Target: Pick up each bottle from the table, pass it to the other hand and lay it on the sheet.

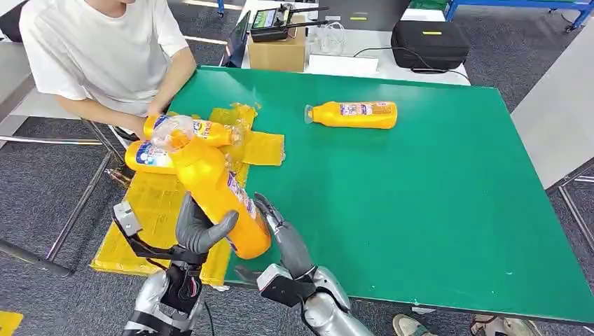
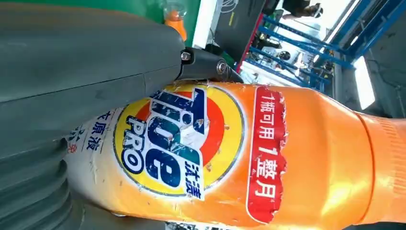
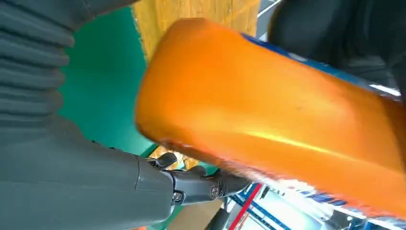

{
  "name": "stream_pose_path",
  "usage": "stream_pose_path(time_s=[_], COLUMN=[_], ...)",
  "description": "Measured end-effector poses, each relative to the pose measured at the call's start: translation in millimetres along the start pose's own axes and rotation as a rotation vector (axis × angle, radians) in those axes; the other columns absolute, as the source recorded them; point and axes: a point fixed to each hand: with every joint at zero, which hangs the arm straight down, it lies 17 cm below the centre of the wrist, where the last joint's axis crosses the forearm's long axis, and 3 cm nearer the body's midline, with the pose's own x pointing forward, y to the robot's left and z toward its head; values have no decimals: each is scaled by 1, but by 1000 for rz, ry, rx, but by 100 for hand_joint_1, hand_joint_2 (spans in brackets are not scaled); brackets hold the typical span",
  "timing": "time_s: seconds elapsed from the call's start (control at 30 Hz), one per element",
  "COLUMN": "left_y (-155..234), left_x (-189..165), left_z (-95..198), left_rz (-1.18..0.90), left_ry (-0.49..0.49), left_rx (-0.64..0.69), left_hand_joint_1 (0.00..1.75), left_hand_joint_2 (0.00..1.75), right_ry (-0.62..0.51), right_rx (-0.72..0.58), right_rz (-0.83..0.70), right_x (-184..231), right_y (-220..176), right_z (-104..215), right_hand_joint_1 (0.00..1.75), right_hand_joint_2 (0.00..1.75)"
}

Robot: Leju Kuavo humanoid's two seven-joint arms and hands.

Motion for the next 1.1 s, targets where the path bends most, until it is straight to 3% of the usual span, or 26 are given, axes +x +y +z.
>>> stream_pose_path(time_s=[0.3,0.33,0.4,0.5,0.63,0.73,0.77,0.93,0.97,1.0,1.03,1.1], left_y=[6,7,20,53,96,127,137,188,198,205,211,217], left_x=[1,1,-4,-11,-15,-17,-19,-29,-29,-29,-30,-29], left_z=[1,1,2,8,18,19,18,21,23,23,25,25], left_rz=[-17,-39,-198,-680,-1200,-1406,-1457,-1560,-1576,-1583,-1592,-1595], left_ry=[4,4,16,65,146,199,222,370,398,417,435,452], left_rx=[5,10,46,83,2,-60,-84,-156,-165,-170,-179,-198], left_hand_joint_1=[175,175,175,175,175,175,166,166,129,66,66,33], left_hand_joint_2=[175,175,175,175,175,175,175,175,175,175,175,175], right_ry=[13,9,13,27,41,39,38,22,21,22,23,27], right_rx=[-53,-64,-101,-154,-164,-152,-147,-133,-134,-136,-139,-142], right_rz=[10,19,40,84,121,126,126,119,117,115,109,103], right_x=[-8,-8,-10,-14,-18,-18,-18,-16,-15,-16,-15,-16], right_y=[-17,-19,-28,-42,-49,-50,-49,-46,-46,-46,-46,-45], right_z=[5,6,9,19,35,37,38,38,38,38,39,40], right_hand_joint_1=[0,0,0,0,0,0,0,0,0,0,0,0], right_hand_joint_2=[175,0,0,0,0,0,0,0,0,0,0,0])
